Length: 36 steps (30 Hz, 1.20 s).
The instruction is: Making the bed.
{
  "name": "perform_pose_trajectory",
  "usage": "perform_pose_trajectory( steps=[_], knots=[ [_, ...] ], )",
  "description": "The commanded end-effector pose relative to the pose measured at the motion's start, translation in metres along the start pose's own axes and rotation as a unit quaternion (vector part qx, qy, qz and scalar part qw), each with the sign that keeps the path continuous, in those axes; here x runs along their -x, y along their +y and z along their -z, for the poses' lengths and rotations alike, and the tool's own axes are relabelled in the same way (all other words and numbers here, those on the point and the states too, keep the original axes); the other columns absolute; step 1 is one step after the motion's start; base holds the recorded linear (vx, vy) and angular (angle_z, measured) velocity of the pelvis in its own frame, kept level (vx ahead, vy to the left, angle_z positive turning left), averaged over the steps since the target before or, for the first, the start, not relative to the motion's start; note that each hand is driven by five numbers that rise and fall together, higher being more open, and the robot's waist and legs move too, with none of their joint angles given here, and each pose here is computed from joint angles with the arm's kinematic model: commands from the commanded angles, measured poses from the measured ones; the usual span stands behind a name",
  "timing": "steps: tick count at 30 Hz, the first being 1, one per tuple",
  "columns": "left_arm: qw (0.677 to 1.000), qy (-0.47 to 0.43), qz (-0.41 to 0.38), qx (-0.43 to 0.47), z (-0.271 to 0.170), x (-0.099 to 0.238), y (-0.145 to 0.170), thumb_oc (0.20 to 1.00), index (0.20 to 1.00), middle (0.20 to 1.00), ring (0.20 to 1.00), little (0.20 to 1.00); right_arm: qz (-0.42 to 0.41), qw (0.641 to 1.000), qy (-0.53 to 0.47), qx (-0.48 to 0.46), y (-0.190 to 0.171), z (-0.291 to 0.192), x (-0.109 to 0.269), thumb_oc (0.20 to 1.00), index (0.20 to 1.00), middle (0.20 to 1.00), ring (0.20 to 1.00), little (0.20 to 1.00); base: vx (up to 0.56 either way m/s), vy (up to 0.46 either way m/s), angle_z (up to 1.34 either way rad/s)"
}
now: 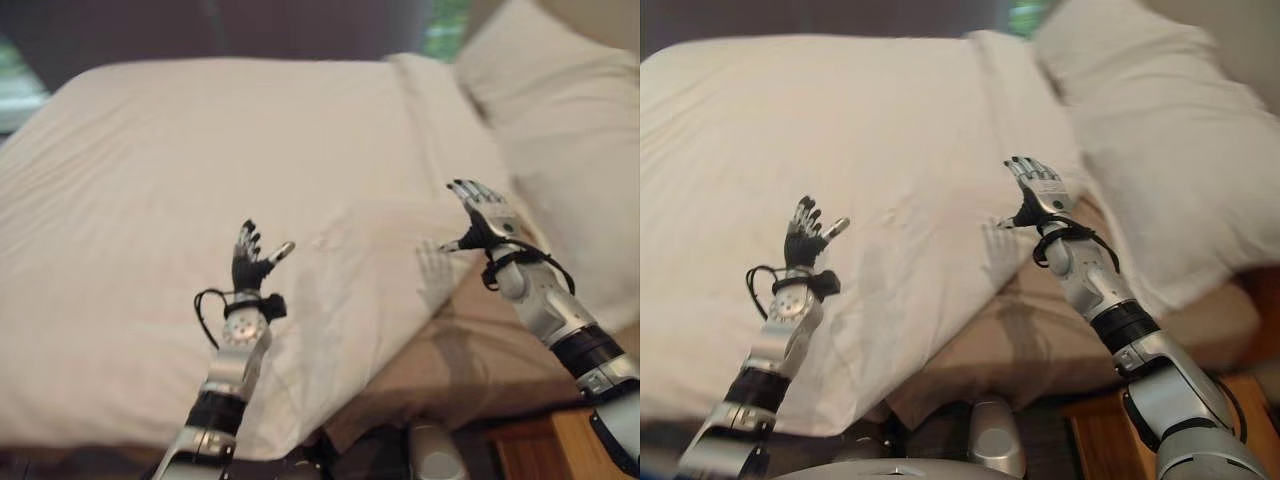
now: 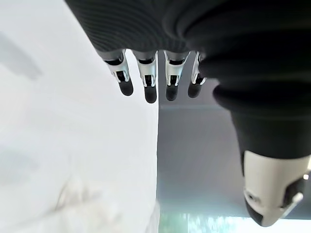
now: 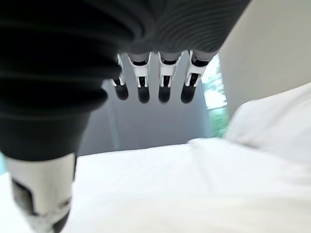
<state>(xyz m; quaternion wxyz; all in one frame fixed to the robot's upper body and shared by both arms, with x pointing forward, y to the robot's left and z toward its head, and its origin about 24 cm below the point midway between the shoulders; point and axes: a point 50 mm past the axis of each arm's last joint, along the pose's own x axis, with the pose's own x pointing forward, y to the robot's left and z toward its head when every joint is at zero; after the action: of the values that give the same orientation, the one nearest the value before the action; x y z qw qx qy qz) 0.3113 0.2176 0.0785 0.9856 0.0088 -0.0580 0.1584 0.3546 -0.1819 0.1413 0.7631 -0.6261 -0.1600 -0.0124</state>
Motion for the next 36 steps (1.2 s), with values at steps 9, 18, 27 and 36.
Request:
perform_pose_trajectory(
  steps=[9,18,27,36],
  knots=[
    [0.99,-0.129,-0.046,0.042,-0.053,-0.007,0.02,1.0,1.0,1.0,1.0,1.0,0.032,0.994,-0.105,-0.013,-0.024,-0.072,-0.045,1.0,1.0,1.0,1.0,1.0,0.07,-0.098,0.01],
    [0.993,-0.103,-0.021,0.06,-0.048,-0.017,0.008,1.0,1.0,1.0,1.0,1.0,0.014,0.995,-0.096,-0.004,-0.024,-0.081,-0.061,1.0,1.0,1.0,1.0,1.0,-0.02,-0.076,0.16],
    [0.989,-0.1,0.015,0.105,-0.064,-0.041,-0.026,1.0,1.0,1.0,1.0,1.0,0.031,0.996,-0.075,0.026,-0.039,-0.085,-0.082,1.0,1.0,1.0,1.0,1.0,-0.26,-0.036,0.16],
    [0.987,-0.079,0.085,0.115,-0.064,-0.044,-0.064,1.0,1.0,1.0,1.0,1.0,0.032,0.999,0.023,0.028,-0.055,-0.03,-0.084,0.2,0.2,0.2,0.2,0.2,-0.02,0.063,0.02]
  ],
)
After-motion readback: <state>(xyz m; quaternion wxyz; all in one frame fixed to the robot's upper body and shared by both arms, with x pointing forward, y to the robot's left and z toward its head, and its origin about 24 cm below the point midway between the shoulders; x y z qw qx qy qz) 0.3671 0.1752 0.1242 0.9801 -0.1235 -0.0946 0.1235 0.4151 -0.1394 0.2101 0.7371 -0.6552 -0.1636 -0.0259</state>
